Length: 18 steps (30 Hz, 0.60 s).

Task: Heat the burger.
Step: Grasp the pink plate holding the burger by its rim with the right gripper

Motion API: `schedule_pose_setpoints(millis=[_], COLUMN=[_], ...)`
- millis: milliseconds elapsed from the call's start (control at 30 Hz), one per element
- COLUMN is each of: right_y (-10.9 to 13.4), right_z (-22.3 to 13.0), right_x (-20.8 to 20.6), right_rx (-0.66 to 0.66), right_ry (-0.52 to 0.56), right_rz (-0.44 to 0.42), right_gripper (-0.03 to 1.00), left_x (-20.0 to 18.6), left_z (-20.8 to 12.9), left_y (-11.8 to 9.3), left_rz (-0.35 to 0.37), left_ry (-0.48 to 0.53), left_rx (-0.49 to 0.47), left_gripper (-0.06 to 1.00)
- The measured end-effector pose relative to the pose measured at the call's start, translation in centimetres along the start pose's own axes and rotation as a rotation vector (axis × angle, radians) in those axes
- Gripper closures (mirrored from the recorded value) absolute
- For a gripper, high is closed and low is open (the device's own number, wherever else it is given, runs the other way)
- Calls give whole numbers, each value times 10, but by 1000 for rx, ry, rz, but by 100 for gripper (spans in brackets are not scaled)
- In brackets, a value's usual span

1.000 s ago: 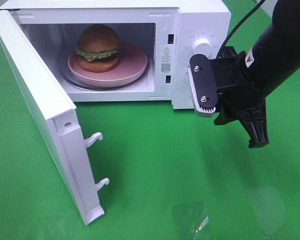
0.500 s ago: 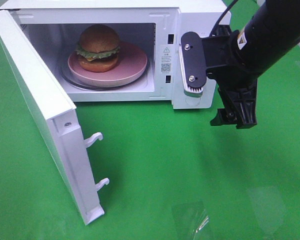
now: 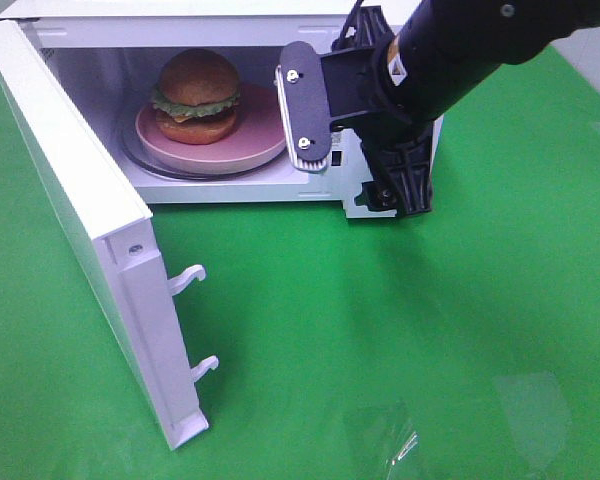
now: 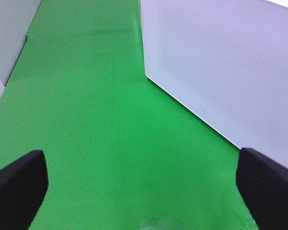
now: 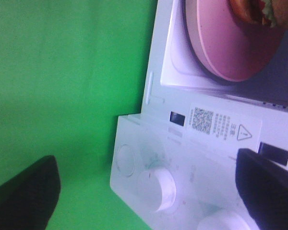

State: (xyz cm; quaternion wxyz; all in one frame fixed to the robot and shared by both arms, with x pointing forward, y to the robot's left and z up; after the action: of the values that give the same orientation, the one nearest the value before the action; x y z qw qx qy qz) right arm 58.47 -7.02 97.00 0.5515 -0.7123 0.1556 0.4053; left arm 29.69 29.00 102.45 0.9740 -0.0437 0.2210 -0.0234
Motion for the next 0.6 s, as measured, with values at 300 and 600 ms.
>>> schedule_pose_setpoints(millis=[300, 600], right_y=[-7, -30], right_z=[25, 44], right_x=[29, 48], right_rx=[-27, 0], right_ry=[-38, -79], right_rz=[-4, -63], right_gripper=[1, 3], left_x=[0, 0], left_z=[0, 0], left_y=[0, 0], left_rz=[0, 0], left_ry=[0, 0], left_rx=[0, 0], left_gripper=[-4, -4])
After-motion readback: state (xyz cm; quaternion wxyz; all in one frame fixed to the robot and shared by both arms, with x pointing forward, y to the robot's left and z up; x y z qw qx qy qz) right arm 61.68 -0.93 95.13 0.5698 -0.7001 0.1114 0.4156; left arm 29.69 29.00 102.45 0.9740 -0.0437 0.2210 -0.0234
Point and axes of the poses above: a point on each arm's last joint axis where the gripper is mounted, x pointing out along that axis toward the gripper, y along the wrist's bending axis when the last joint is at zero, z = x × y, the point moved 7 cm from there along x, pointing out along that axis toward the gripper, and after that the axes turned 9 degrees about -x, right-handed, at the moved point
